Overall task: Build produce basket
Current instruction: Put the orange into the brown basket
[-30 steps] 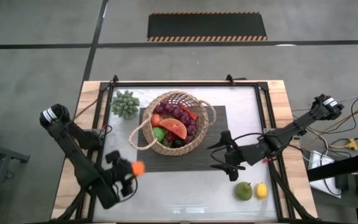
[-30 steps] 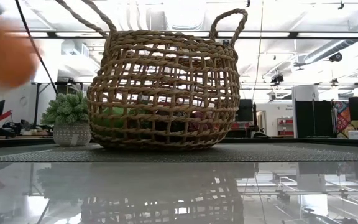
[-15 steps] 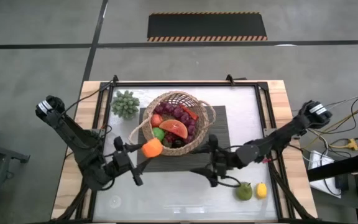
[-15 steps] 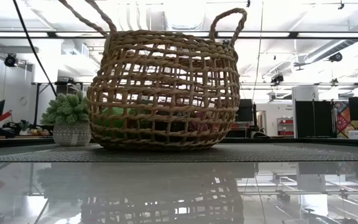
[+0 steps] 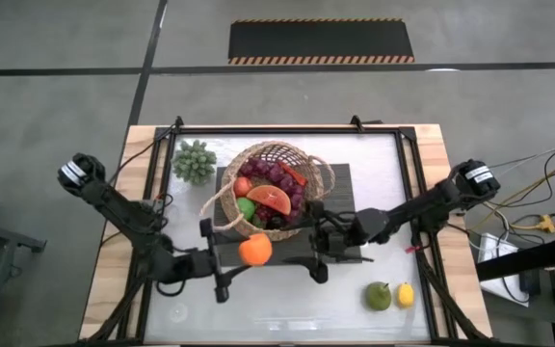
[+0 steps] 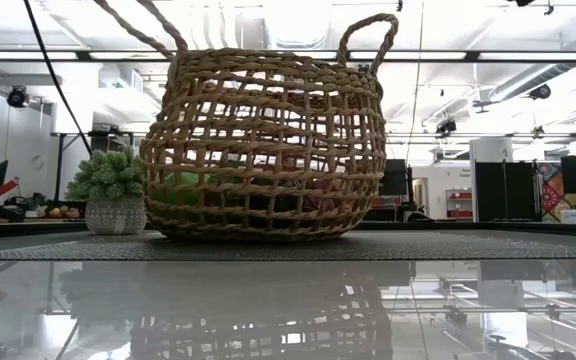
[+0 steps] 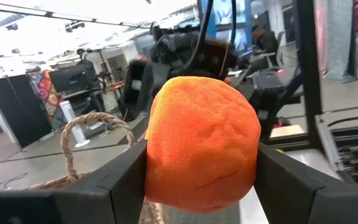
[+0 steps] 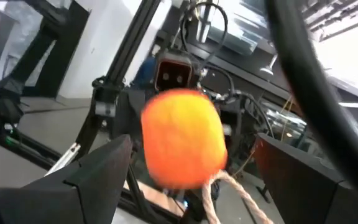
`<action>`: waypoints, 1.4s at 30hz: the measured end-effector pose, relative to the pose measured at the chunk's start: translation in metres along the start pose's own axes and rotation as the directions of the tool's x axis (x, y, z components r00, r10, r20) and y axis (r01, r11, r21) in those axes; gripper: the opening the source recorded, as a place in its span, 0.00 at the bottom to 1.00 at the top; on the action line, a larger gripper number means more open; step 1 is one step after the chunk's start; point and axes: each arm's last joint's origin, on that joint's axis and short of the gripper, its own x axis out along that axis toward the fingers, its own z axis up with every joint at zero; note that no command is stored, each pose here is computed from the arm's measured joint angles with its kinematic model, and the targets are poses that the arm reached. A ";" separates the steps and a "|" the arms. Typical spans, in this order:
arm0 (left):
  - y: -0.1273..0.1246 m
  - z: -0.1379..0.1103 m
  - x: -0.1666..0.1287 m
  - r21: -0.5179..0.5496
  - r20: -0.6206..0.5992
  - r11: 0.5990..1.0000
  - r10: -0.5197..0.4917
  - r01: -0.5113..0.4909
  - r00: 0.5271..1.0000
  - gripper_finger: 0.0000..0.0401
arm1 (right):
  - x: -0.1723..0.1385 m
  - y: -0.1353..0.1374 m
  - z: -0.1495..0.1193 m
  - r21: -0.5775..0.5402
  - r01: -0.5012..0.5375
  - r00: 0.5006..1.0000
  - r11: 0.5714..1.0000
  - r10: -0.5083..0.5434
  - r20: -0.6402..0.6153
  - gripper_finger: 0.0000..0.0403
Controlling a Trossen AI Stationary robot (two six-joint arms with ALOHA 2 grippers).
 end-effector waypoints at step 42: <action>0.051 -0.014 0.021 0.318 -0.061 0.944 -0.078 0.093 0.995 0.84 | 0.026 -0.023 0.016 0.053 0.040 0.868 0.998 -0.008 -0.496 0.57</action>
